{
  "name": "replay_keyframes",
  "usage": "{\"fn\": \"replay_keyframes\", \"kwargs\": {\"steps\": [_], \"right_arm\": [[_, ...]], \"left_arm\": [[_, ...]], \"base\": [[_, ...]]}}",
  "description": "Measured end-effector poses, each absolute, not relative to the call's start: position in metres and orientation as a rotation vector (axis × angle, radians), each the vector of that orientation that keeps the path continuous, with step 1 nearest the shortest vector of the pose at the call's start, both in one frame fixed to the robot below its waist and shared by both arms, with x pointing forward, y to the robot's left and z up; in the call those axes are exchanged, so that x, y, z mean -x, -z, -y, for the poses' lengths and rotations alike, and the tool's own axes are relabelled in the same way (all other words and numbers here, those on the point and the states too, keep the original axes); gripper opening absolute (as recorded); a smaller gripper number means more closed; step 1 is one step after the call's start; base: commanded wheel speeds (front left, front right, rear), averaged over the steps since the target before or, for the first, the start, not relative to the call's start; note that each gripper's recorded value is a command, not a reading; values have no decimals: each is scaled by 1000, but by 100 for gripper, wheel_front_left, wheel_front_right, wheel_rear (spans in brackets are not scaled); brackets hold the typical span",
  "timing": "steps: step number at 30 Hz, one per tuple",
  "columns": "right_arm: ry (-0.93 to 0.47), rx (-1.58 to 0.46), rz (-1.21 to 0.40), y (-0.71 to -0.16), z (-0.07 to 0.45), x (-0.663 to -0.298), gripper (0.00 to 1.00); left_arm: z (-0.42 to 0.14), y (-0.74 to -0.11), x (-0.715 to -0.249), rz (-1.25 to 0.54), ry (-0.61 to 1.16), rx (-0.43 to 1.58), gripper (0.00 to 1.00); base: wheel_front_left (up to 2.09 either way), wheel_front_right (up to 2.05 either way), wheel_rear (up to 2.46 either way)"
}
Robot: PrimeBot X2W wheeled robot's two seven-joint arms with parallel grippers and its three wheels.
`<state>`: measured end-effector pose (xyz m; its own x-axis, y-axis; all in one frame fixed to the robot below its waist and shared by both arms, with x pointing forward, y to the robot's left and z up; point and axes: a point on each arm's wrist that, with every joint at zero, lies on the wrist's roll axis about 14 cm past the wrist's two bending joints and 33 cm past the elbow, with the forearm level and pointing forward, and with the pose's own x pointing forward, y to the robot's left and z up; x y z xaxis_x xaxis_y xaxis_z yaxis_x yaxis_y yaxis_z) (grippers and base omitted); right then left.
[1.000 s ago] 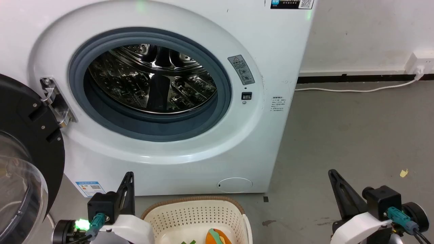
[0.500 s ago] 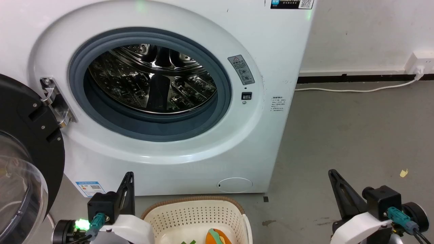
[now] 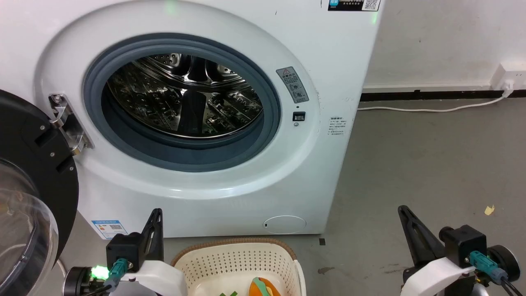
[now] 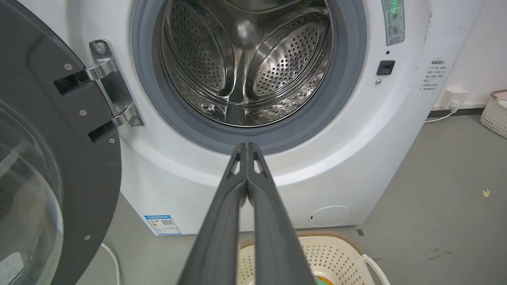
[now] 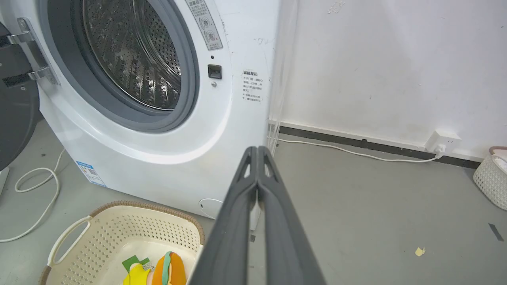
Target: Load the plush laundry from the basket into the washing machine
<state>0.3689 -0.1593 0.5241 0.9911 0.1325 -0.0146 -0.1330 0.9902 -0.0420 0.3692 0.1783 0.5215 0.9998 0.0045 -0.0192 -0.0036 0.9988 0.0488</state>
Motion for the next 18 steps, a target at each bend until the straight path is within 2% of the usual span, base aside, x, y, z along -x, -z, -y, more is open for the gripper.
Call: {"fn": "replay_keyframes", "kwargs": {"steps": [15, 16, 18], "right_arm": [[-133, 43, -12, -524, 159, -369, 0], [-133, 43, -12, -524, 159, -369, 100], [-134, 42, -12, -524, 159, -369, 100]], "left_arm": [[-178, -521, -369, -19, -4, -49, 0], [-178, -521, -369, -19, -4, -49, 100], [-178, -521, -369, -20, -4, -49, 100]], "base": [[0, 0, 0], [0, 0, 0], [0, 0, 0]]}}
